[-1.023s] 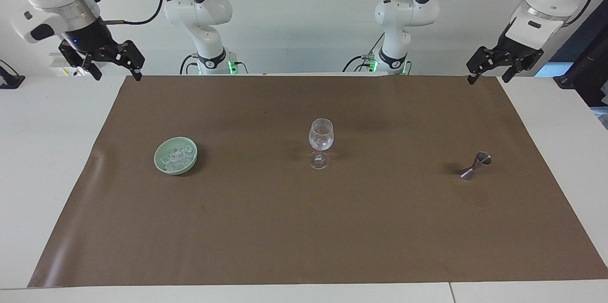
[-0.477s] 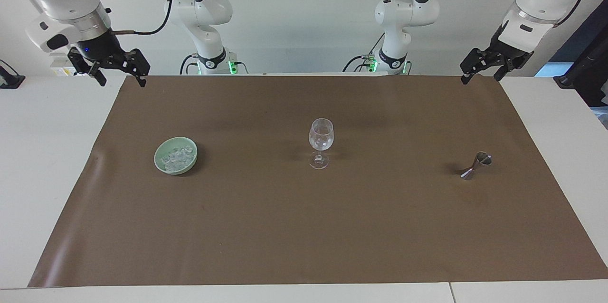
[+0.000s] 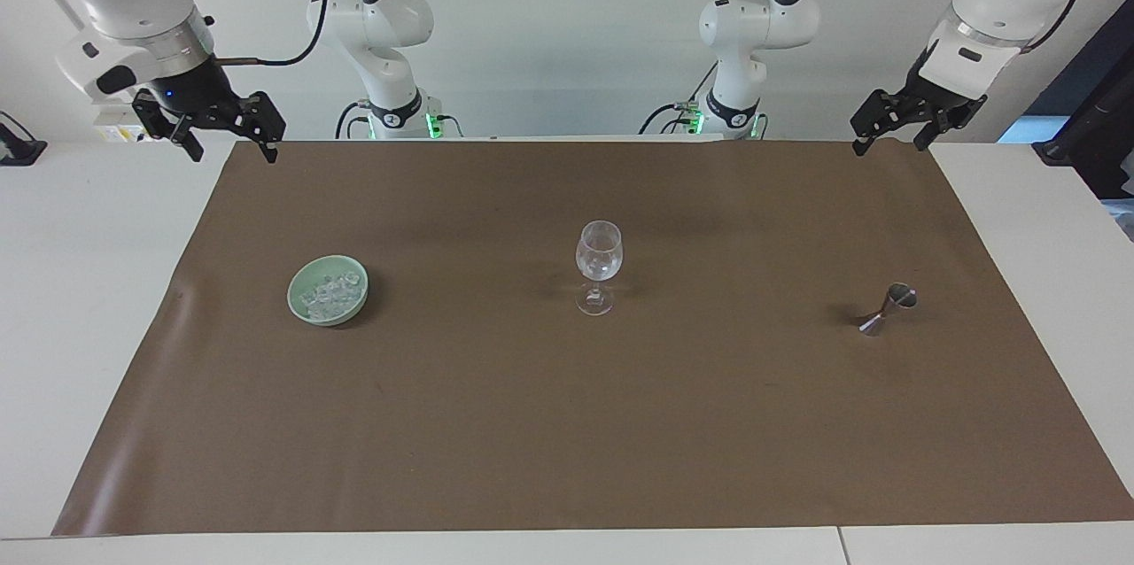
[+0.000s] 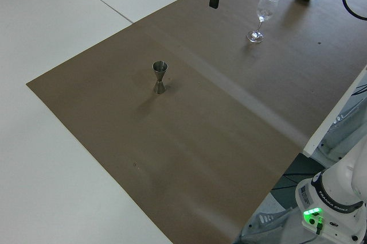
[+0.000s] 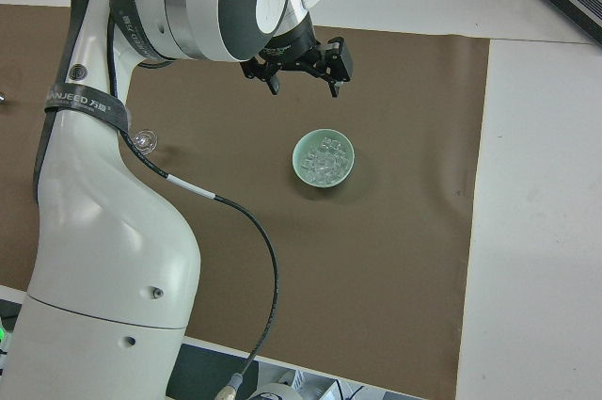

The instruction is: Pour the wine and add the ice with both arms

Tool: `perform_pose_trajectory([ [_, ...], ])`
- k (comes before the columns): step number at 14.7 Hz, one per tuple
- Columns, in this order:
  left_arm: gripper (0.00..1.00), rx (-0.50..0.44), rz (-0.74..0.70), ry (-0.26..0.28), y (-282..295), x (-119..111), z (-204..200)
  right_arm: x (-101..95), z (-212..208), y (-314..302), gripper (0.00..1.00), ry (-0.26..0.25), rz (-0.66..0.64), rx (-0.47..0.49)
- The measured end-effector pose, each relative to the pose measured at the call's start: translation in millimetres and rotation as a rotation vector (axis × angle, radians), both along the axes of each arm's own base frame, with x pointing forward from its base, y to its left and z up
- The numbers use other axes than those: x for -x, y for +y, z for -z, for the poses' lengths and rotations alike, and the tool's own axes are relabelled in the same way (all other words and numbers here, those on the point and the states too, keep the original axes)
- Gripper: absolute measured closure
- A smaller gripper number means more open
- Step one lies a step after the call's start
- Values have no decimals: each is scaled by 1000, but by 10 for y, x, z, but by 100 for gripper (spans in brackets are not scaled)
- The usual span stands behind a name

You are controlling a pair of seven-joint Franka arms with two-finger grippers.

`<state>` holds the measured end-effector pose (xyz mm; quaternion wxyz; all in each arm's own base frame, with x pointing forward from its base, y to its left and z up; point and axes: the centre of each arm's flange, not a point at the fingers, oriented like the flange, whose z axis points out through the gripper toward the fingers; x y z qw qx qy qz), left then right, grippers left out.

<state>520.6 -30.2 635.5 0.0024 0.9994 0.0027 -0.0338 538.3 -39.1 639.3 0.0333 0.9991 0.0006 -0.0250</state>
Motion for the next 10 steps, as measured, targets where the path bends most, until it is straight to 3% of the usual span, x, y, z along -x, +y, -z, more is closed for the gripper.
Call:
perform_pose_trajectory([
  [7,0,0,-13,17,100,89,-17,4,11,24,0,0,-3,-10],
  [10,0,3,-20,-53,140,312,-372,12,78,39,0,5,-3,-31],
])
